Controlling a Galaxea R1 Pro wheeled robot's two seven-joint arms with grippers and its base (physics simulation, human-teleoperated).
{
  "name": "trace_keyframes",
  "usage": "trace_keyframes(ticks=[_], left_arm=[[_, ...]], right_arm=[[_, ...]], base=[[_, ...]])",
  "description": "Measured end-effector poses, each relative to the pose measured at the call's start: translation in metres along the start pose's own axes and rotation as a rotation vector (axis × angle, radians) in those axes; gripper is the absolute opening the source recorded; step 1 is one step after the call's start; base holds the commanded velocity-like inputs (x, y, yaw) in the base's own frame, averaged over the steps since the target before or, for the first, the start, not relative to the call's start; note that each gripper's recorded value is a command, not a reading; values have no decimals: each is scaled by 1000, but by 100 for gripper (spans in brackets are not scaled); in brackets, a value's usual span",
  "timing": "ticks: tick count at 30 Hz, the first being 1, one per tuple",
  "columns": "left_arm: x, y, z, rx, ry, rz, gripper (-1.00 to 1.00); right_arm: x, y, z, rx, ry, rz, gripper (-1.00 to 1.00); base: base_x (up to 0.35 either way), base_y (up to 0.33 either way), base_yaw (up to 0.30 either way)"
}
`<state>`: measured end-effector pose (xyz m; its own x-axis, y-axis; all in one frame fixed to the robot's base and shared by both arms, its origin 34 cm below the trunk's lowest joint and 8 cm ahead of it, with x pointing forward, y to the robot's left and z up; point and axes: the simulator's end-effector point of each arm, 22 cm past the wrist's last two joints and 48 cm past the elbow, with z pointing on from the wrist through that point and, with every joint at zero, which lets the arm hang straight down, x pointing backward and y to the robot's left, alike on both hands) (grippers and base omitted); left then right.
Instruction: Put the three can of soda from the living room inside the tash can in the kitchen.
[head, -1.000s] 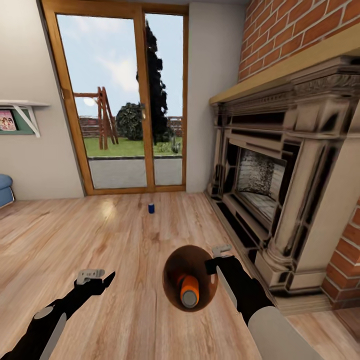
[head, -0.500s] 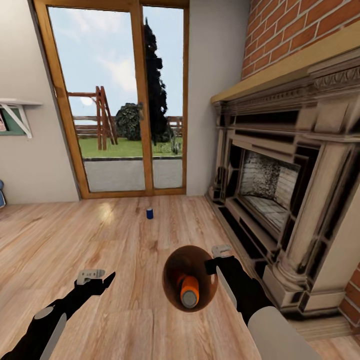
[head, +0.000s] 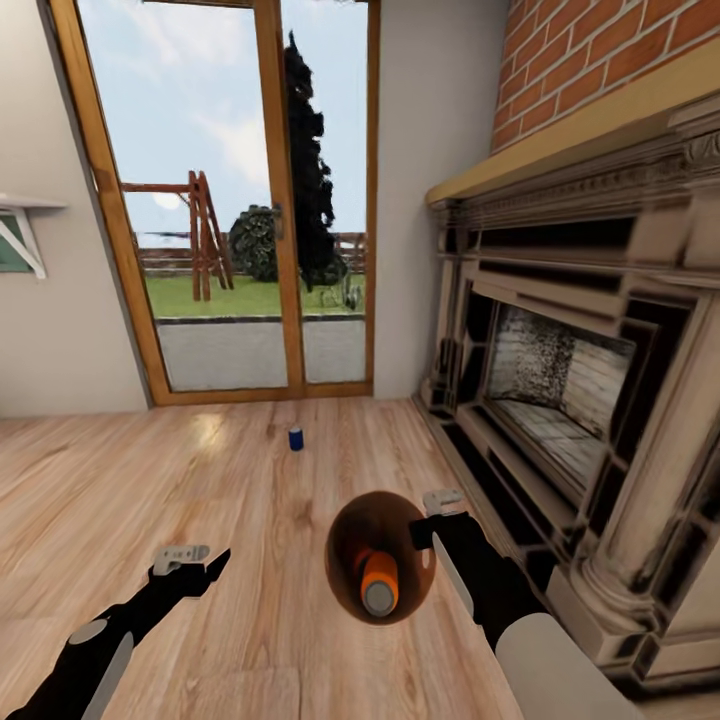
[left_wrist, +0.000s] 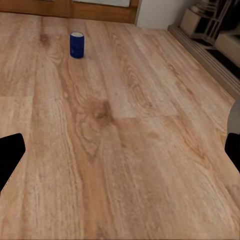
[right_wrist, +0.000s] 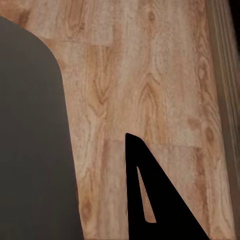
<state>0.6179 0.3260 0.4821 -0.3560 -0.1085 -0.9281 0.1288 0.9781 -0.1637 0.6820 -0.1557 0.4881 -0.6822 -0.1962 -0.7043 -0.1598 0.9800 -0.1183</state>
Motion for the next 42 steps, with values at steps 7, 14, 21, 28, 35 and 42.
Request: trace_keyframes(ticks=[7, 14, 21, 28, 35, 42], left_arm=[[1, 1, 0, -1, 0, -1, 100], [1, 1, 0, -1, 0, -2, 100], [1, 1, 0, -1, 0, -2, 100], [1, 1, 0, -1, -1, -1, 100], [-2, 0, -1, 0, -7, 0, 100], [-6, -1, -2, 1, -15, 2, 100]], right_arm=[[0, 0, 0, 0, 0, 2, -100], [0, 1, 0, -2, 0, 3, -100], [0, 1, 0, -2, 0, 2, -100], [-1, 4, 0, -8, -1, 4, -100], [-4, 6, -3, -9, -8, 4, -100], [-7, 6, -6, -9, -16, 4, -100]], base=[[312, 148, 0], [297, 192, 0], [294, 188, 0], [294, 171, -11], [294, 168, -149], [298, 155, -184]])
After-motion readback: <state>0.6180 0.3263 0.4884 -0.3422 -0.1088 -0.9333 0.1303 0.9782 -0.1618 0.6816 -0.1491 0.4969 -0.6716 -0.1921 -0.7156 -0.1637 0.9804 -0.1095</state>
